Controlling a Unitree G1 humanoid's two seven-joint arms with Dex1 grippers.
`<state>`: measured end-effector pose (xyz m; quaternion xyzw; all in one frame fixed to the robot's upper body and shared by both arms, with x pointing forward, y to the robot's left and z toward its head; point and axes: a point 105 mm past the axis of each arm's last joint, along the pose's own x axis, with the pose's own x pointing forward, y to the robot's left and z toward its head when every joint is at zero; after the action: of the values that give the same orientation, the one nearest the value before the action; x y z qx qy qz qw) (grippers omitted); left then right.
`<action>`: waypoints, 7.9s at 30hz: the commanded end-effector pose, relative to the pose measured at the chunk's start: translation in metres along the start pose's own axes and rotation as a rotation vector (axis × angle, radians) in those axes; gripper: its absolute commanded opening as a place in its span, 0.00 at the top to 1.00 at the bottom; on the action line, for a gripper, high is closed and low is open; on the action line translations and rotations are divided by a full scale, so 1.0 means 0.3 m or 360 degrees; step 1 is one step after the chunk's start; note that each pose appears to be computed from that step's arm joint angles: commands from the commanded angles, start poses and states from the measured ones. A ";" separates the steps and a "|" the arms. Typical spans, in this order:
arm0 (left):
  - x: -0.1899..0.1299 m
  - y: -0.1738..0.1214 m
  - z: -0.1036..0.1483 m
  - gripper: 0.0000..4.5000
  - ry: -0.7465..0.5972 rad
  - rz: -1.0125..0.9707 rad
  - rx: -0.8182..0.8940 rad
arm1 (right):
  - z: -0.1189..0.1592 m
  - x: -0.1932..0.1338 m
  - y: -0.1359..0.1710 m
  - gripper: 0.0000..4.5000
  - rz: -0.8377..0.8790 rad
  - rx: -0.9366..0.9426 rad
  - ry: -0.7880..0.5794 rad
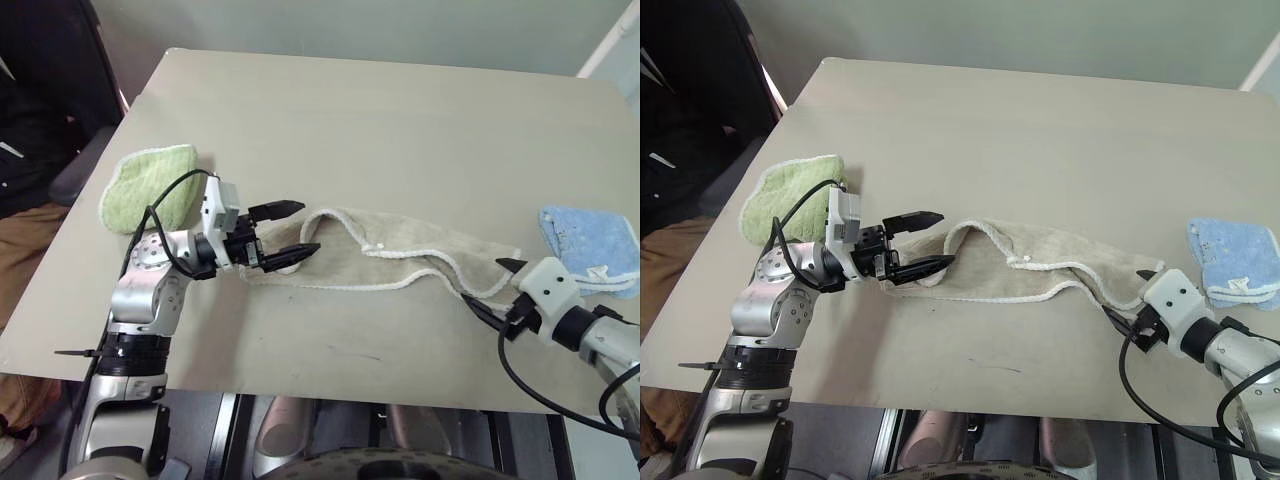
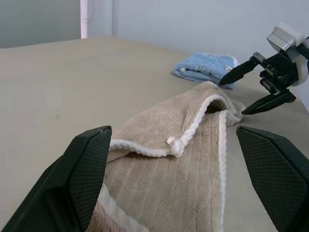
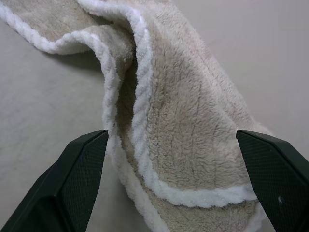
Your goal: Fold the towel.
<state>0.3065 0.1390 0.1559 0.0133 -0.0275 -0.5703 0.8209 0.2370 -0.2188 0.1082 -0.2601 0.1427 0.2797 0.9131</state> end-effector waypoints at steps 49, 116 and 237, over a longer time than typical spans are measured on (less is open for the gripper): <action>0.006 -0.040 -0.006 0.01 -0.0028 -0.0068 0.0020 | -0.024 -0.007 -0.141 0.00 -0.0447 -0.0317 -0.0019; -0.041 0.066 0.013 0.00 0.0012 0.0215 0.0293 | 0.314 -0.020 -0.260 1.00 -0.0149 -0.0816 -0.0338; -0.210 0.162 -0.219 0.00 0.0680 0.0629 0.0791 | 0.485 0.015 -0.372 1.00 -0.0582 -0.0550 -0.0444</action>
<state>0.3349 0.2034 0.0966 0.3190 -0.0109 -0.3712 0.8720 0.3246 -0.2157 0.2551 -0.3798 -0.0554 0.1789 0.9059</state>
